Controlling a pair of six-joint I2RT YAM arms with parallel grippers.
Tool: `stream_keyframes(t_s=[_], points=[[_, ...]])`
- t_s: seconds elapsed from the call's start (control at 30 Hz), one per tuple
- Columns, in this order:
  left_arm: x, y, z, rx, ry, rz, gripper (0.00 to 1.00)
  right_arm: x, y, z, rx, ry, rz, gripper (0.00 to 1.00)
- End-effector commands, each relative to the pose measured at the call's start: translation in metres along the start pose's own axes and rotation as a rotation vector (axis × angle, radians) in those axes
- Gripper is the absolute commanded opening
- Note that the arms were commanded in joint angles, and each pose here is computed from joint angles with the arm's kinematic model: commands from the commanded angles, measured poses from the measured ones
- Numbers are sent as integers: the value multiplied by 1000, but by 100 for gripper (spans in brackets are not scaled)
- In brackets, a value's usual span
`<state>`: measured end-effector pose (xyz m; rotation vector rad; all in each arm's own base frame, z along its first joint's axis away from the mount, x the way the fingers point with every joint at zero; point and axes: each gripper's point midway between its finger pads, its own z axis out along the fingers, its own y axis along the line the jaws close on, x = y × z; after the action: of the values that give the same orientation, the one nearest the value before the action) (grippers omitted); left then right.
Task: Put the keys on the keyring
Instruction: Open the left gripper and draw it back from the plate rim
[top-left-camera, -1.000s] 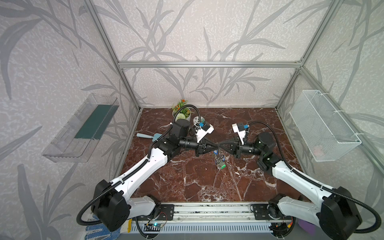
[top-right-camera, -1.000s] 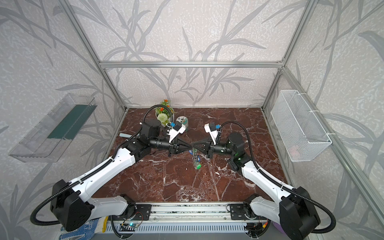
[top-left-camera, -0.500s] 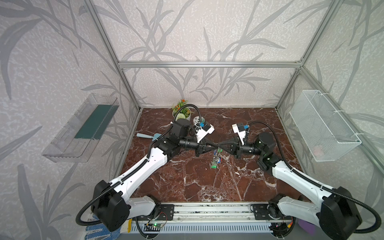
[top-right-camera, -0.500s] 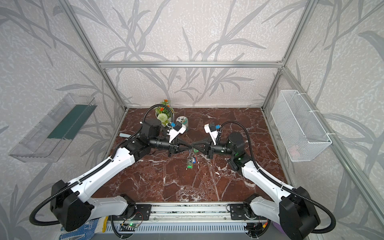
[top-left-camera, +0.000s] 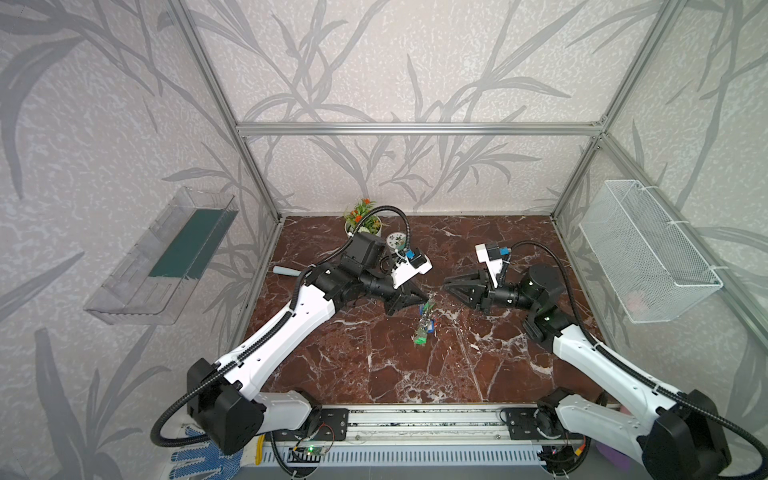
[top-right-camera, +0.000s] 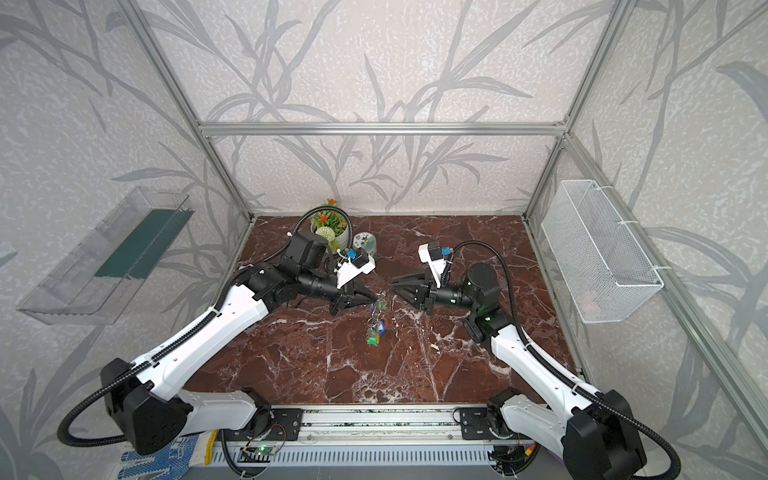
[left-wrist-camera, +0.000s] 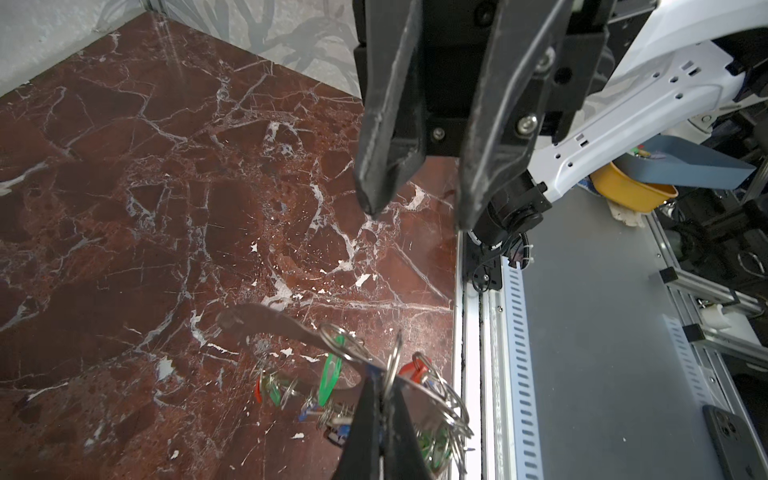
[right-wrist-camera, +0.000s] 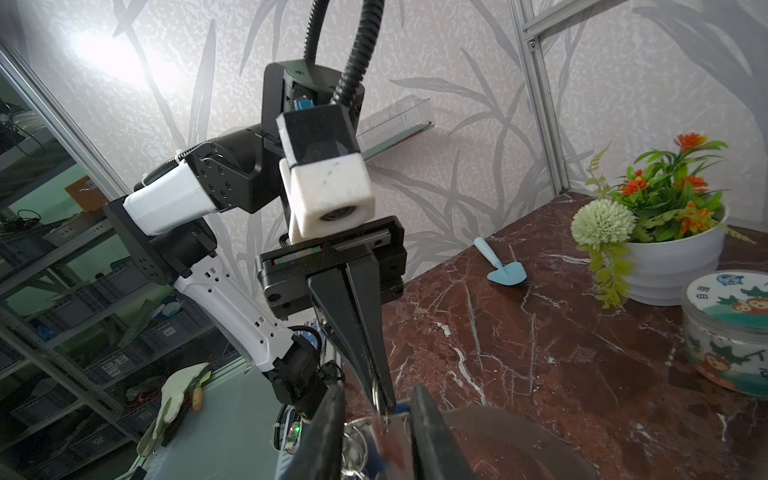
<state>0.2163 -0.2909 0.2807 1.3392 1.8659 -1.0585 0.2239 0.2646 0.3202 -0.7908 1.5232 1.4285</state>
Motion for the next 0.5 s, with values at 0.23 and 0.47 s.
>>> stream_keyframes(t_s=[0.23,0.47], points=[[-14,-7,-7,28,99,95,0,3,7,12,-6,58,-47,31],[-19,-7,-3,46,143,92,0,5,4,19,-22,70,-40,31]])
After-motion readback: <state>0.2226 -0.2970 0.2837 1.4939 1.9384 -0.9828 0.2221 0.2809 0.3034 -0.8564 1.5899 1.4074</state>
